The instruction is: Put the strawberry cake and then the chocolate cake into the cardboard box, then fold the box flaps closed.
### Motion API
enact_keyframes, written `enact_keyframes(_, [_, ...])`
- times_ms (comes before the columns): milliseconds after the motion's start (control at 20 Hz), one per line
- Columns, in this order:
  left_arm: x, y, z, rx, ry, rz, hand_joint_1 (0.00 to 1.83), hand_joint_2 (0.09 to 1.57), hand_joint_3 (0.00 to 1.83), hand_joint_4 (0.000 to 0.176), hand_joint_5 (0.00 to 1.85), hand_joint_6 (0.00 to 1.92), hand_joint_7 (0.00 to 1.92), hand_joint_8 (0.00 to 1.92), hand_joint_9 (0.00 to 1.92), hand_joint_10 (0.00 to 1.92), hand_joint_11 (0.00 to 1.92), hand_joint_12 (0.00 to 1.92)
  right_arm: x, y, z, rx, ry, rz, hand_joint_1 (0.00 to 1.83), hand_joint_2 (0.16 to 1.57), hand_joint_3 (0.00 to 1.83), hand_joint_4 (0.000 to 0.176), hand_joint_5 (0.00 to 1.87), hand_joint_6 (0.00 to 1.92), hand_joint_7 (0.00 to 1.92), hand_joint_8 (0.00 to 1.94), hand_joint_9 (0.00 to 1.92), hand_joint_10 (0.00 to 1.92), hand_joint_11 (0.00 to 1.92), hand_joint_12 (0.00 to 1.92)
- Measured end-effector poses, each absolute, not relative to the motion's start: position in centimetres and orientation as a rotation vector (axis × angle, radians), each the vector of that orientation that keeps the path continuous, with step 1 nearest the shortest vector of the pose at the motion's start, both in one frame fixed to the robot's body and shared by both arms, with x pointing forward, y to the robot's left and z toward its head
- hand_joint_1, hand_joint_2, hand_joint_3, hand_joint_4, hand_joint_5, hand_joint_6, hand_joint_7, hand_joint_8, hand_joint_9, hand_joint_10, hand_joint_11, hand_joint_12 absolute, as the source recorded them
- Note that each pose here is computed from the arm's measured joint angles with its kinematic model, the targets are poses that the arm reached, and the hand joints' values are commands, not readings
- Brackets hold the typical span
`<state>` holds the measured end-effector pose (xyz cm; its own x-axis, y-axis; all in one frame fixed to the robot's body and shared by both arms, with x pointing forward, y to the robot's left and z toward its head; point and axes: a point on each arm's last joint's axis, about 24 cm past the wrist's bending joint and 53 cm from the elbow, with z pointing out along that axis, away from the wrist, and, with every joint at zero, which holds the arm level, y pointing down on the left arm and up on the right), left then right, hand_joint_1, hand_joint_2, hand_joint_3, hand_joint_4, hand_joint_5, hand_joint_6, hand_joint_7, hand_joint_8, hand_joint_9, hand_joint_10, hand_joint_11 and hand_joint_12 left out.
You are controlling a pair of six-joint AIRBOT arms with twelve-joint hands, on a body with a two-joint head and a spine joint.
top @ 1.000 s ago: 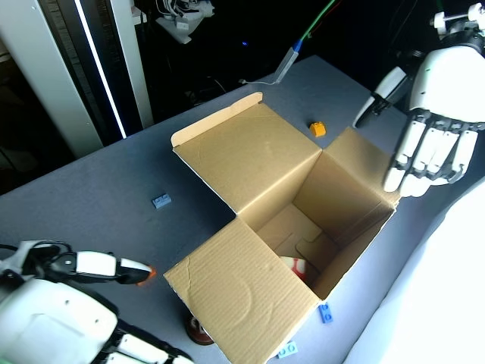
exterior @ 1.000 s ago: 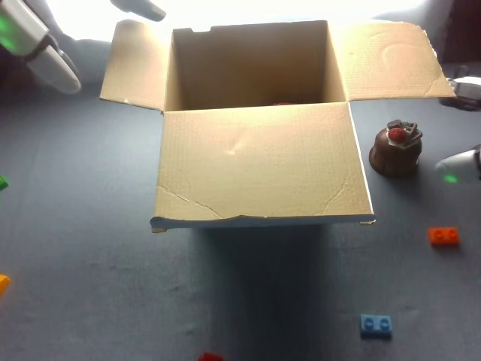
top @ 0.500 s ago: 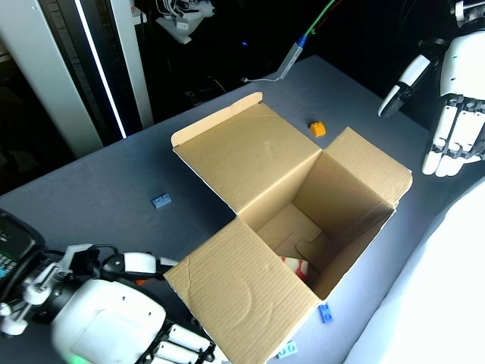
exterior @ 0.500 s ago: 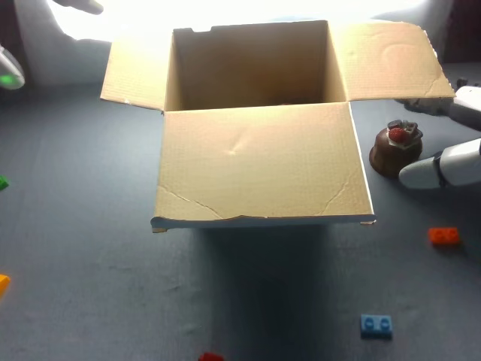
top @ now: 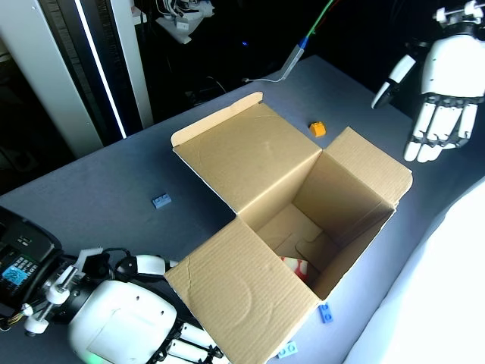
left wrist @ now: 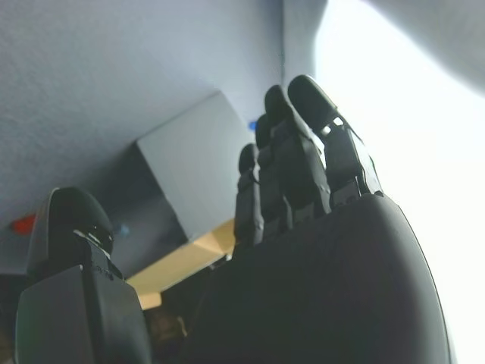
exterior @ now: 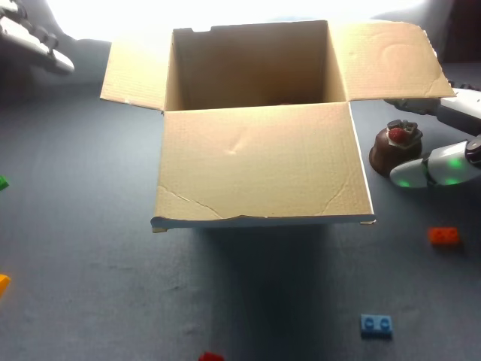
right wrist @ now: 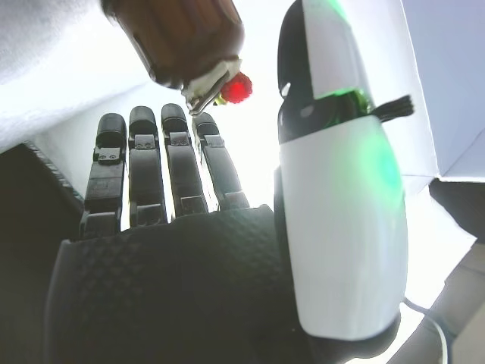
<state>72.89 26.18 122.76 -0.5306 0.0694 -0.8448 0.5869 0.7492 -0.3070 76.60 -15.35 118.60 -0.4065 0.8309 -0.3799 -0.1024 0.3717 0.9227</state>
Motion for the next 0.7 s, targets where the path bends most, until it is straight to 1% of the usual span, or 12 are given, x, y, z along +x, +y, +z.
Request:
enact_keyframes(50, [72.6,26.0,122.5,0.503,2.050,-0.729,0.62,0.96,0.00,0.041,0.18,0.00,0.29,0.01,0.41,0.01,0.03,1.36,76.7,-15.2,118.5,0.655,1.662,1.204,0.93,0.98,0.00,0.000,0.06,0.00,0.14,0.01,0.16,0.01,0.00,0.28])
enact_keyframes(100, [72.3,25.6,122.4,0.510,2.049,-0.734,0.64,0.96,0.00,0.043,0.18,0.01,0.30,0.01,0.41,0.01,0.02,1.36,76.8,-15.1,118.3,0.652,1.662,1.201,0.91,0.98,0.00,0.000,0.07,0.00,0.17,0.01,0.18,0.01,0.00,0.33])
enact_keyframes(150, [72.1,25.3,122.4,0.511,2.045,-0.744,0.64,0.96,0.00,0.039,0.19,0.01,0.30,0.01,0.41,0.01,0.02,1.37,77.0,-15.0,118.1,0.651,1.663,1.200,0.92,0.97,0.00,0.000,0.08,0.01,0.18,0.01,0.19,0.01,0.00,0.37])
enact_keyframes(300, [72.3,24.8,122.8,0.490,2.026,-0.761,0.62,0.97,0.00,0.038,0.17,0.00,0.30,0.01,0.41,0.01,0.01,1.37,77.6,-15.0,118.0,0.655,1.656,1.193,0.94,0.97,0.00,0.000,0.09,0.01,0.19,0.01,0.20,0.01,0.00,0.39])
enact_keyframes(450, [72.2,24.4,122.7,0.480,2.024,-0.782,0.64,0.96,0.00,0.042,0.18,0.00,0.31,0.01,0.42,0.01,0.00,1.37,77.8,-14.9,117.4,0.654,1.658,1.187,0.94,0.98,0.00,0.000,0.10,0.01,0.18,0.00,0.19,0.01,0.00,0.40])
enact_keyframes(600, [71.7,24.4,121.6,0.473,2.050,-0.798,0.64,0.97,0.00,0.039,0.18,0.00,0.31,0.00,0.41,0.01,0.00,1.37,78.1,-14.9,117.3,0.653,1.651,1.184,0.92,0.99,0.00,0.002,0.08,0.00,0.17,0.00,0.19,0.00,0.00,0.43])
enact_keyframes(700, [71.6,24.6,120.8,0.468,2.071,-0.794,0.64,0.98,0.00,0.038,0.17,0.00,0.31,0.00,0.41,0.00,0.02,1.35,78.2,-15.0,117.5,0.653,1.644,1.183,0.92,0.99,0.00,0.000,0.08,0.00,0.17,0.00,0.19,0.01,0.00,0.43])
